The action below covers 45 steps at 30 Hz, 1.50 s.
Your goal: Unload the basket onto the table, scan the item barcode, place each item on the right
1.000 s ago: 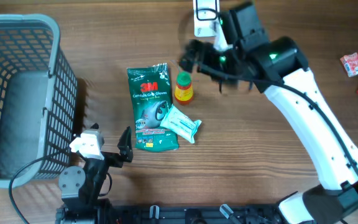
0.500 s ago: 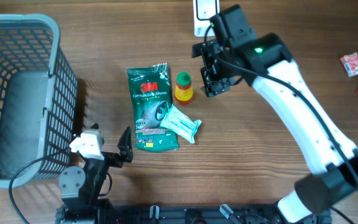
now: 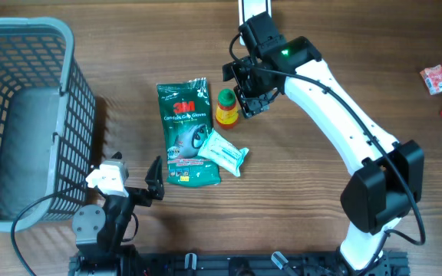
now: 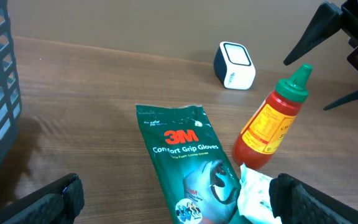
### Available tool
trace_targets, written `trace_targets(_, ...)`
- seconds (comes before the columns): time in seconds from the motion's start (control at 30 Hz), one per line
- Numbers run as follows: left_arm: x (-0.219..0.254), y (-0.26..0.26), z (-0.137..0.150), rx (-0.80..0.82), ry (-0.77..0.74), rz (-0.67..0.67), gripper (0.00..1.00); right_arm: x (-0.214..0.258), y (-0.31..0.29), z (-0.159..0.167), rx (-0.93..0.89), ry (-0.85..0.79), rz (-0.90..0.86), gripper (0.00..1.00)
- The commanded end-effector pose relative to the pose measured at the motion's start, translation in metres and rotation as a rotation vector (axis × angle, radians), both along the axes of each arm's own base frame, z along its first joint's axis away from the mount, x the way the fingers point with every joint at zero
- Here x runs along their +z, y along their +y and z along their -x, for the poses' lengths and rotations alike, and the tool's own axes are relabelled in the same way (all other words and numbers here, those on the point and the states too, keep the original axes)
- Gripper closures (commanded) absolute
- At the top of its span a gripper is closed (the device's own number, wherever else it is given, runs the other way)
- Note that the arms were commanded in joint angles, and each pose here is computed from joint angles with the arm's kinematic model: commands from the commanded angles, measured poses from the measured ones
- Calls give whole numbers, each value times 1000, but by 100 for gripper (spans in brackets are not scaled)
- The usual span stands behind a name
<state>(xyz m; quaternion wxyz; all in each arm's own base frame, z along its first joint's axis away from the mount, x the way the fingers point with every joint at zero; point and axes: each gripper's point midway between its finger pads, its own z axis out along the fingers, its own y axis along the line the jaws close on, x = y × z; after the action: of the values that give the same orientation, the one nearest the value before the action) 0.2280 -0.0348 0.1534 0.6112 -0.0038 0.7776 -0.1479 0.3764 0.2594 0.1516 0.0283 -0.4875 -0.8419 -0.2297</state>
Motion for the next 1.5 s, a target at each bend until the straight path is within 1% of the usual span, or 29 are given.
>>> trace_targets(0.0, 1, -3, 1, -15, -5, 8, 0, -23, 12, 6, 61, 34, 21, 24)
trace_targets(0.1, 1, -3, 1, -15, -5, 8, 0, -34, 18, 8, 95, 45, 29, 31)
trace_targets(0.2, 1, -3, 1, -15, -5, 8, 0, -39, 16, 7, 92, 41, 57, 35)
trace_targets(0.27, 1, -3, 1, -15, -5, 8, 0, -40, 13, 7, 87, 39, 74, 40)
trace_targets(0.3, 1, -3, 1, -15, -5, 8, 0, -40, 12, 5, 103, 24, 86, 50)
trace_targets(0.37, 1, -3, 1, -15, -5, 8, 0, -41, 10, 4, 136, 5, 102, 55)
trace_targets(0.53, 1, -3, 1, -15, -5, 8, 0, -42, 2, 1, 333, -89, 176, 63)
trace_targets(0.6, 1, -3, 1, -15, -5, 8, 0, -37, -3, 2, 461, -130, 208, 64)
trace_targets(0.67, 1, -3, 1, -15, -5, 8, 0, -26, -11, 1, 610, -181, 249, 64)
trace_targets(0.73, 1, -3, 1, -15, -5, 8, 0, -8, -21, 2, 859, -254, 294, 64)
trace_targets(0.83, 1, -3, 1, -15, -5, 8, 0, 9, -49, 5, 1082, -275, 421, 64)
trace_targets(0.87, 1, -3, 1, -15, -5, 8, 0, 11, -57, 10, 1197, -276, 454, 64)
trace_targets(0.93, 1, -3, 1, -15, -5, 8, 0, 8, -65, 22, 1430, -274, 463, 63)
trace_targets(0.97, 1, -3, 1, -15, -5, 8, 0, 7, -66, 22, 1441, -274, 468, 61)
trace_targets(1.0, 1, -3, 1, -15, -5, 8, 0, 7, -70, 18, 1440, -270, 500, 56)
trace_targets(1.03, 1, -3, 1, -15, -5, 8, 0, 7, -76, 14, 1450, -266, 542, 53)
trace_targets(1.1, 1, -3, 1, -15, -5, 8, 0, 6, -86, 5, 1443, -258, 629, 44)
trace_targets(1.17, 1, -3, 1, -15, -5, 8, 0, 7, -88, 3, 1460, -258, 648, 42)
trace_targets(1.27, 1, -3, 1, -15, -5, 8, 0, 6, -80, 7, 1468, -280, 593, 42)
trace_targets(1.33, 1, -3, 1, -15, -5, 8, 0, 7, -71, 3, 1454, -317, 567, 42)
trace_targets(1.47, 1, -3, 1, -15, -5, 8, 0, 10, -64, -13, 1284, -358, 575, 36)
